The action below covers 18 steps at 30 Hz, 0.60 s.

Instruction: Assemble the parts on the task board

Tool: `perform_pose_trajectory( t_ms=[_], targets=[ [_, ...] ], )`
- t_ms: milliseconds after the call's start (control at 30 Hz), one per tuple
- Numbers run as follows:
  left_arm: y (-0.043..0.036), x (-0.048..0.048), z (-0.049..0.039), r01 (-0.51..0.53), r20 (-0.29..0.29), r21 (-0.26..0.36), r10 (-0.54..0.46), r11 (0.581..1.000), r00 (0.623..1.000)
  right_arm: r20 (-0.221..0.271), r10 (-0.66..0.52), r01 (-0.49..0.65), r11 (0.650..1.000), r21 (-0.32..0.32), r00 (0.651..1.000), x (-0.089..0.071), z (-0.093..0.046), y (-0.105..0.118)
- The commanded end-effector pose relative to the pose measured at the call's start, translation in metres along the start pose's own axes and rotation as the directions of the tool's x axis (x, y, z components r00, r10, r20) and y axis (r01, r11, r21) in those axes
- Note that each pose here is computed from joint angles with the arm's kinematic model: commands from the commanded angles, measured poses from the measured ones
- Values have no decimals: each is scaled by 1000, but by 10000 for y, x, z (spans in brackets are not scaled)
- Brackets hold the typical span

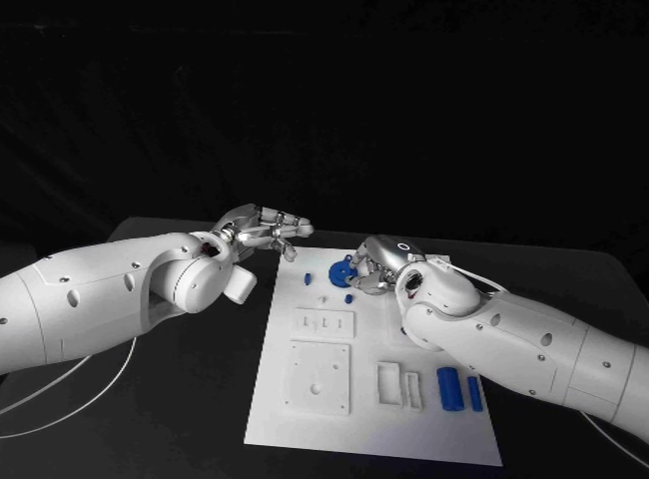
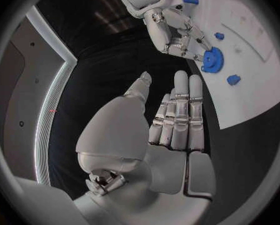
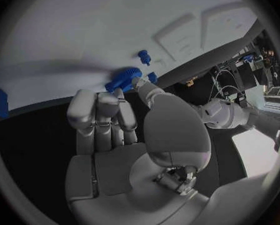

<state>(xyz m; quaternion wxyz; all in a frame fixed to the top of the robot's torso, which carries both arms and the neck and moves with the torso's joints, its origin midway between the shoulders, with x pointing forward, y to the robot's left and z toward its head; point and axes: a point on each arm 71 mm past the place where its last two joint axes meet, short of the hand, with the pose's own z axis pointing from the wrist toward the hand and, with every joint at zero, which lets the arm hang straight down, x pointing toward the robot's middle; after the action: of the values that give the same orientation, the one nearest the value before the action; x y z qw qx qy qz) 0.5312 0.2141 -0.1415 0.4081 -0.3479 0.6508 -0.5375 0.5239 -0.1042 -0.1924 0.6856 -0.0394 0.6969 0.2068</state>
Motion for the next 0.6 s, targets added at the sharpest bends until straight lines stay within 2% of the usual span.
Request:
perform_pose_trajectory(
  t_ms=[33, 400, 600],
  targets=[
    [-24, 15, 1, -2, -13, 11, 2, 1000, 1000, -30, -3, 3, 1000, 9, 1000, 27, -4, -8],
    [-24, 15, 5, -2, -13, 11, 3, 1000, 1000, -57, -13, 14, 1000, 24, 998, 52, 5, -23],
    [-23, 18, 11, -3, -15, 10, 3, 1000, 1000, -43, -6, 7, 1000, 22, 999, 45, 8, -14]
  ],
)
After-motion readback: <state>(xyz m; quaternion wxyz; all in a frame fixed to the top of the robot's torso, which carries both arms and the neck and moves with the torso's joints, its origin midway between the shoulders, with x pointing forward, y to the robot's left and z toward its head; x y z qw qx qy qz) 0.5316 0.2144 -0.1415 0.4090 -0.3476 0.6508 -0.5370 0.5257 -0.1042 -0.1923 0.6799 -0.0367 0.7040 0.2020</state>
